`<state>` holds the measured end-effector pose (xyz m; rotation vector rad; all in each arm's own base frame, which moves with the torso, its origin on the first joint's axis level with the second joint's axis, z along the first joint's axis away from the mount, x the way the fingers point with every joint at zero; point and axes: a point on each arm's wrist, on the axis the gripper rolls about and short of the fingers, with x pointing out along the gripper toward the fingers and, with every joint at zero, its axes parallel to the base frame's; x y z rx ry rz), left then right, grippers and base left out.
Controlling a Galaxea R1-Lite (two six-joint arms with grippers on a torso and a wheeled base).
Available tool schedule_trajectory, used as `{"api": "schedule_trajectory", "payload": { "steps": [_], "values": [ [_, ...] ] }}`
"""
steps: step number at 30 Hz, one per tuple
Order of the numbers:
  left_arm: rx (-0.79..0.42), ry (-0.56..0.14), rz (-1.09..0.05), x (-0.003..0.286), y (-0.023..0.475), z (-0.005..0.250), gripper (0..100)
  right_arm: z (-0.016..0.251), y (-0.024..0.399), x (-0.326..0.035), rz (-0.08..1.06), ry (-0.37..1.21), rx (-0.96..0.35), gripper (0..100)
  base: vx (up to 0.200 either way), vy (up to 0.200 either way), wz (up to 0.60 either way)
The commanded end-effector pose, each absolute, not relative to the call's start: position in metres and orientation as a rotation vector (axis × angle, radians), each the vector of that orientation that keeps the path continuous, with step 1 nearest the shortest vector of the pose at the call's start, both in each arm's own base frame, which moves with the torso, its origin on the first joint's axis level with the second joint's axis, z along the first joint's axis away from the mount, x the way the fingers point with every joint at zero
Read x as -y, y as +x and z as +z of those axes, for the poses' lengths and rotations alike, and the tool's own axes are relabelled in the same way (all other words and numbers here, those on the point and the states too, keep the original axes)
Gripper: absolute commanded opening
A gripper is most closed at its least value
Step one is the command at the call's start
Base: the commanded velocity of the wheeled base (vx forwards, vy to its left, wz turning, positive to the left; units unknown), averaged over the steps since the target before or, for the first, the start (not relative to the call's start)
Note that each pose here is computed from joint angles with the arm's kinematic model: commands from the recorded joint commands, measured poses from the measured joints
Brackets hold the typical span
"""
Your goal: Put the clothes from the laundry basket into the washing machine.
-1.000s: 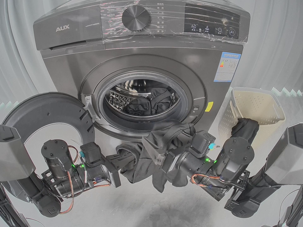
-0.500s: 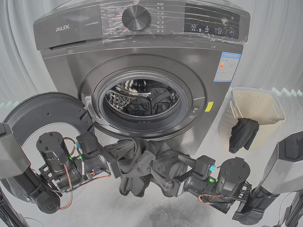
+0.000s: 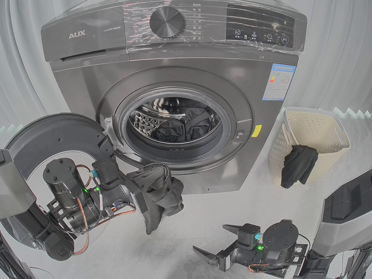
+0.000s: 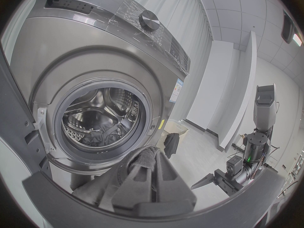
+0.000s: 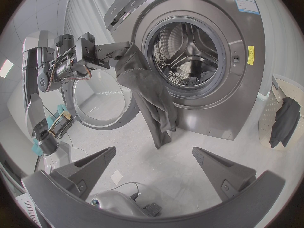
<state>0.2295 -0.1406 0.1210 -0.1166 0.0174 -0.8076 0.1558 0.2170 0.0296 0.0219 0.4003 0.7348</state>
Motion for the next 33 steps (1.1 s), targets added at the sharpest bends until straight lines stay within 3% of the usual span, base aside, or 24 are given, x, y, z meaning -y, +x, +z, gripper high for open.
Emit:
{"api": "schedule_trajectory", "payload": {
  "steps": [1, 19, 33],
  "values": [
    [-0.009, -0.118, -0.807, 0.141, 0.230, 0.123, 0, 0.028, 0.162, -0.221, 0.726, 0.028, -0.391, 100, 0.000, 0.000, 0.00],
    [0.007, -0.121, -0.795, 0.139, 0.233, 0.126, 0, 0.033, 0.206, -0.215, 0.619, 0.067, -0.307, 100, 0.000, 0.000, 0.00],
    [0.024, -0.123, -0.796, 0.138, 0.232, 0.130, 0, 0.009, 0.245, -0.229, 0.580, 0.052, -0.283, 100, 0.000, 0.000, 0.00]
  ]
}}
